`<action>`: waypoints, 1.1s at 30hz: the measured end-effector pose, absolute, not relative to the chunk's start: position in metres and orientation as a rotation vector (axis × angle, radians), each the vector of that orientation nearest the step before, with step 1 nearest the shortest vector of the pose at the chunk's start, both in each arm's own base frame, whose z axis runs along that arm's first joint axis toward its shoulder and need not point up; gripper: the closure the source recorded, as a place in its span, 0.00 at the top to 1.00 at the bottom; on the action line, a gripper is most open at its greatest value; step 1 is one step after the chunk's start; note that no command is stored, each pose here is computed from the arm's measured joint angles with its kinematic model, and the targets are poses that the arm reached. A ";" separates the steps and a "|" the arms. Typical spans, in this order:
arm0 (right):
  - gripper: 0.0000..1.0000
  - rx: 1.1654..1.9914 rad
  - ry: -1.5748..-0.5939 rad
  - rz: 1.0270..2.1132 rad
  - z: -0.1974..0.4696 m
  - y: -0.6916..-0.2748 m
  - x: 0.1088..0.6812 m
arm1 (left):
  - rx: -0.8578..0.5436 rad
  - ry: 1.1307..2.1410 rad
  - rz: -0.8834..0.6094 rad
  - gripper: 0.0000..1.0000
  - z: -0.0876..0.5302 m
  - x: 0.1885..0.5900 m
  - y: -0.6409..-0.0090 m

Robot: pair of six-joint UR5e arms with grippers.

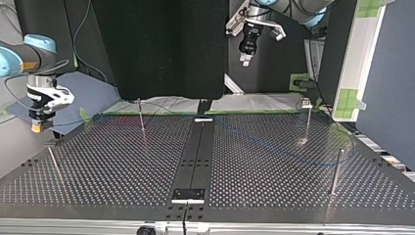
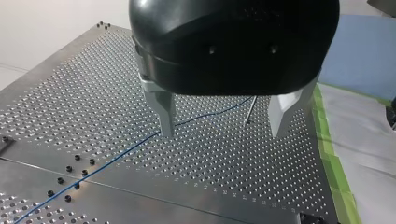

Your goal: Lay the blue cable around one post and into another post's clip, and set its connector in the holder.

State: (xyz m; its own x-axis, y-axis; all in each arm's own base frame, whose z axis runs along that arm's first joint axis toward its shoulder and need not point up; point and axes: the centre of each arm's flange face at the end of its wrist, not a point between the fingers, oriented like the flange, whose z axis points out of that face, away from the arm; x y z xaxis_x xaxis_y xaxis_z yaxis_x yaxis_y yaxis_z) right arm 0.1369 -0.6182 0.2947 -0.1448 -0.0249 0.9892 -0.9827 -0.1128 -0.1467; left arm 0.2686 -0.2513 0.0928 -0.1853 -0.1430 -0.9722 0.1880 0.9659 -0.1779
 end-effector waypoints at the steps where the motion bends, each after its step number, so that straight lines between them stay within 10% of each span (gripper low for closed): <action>1: 0.00 1.241 -1.273 1.396 0.292 -0.620 0.137 | 0.035 1.734 -0.295 1.00 0.093 0.269 -0.251; 33: 0.00 1.384 -1.207 1.483 0.290 -0.644 0.125 | 0.032 1.763 -0.267 1.00 0.090 0.268 -0.246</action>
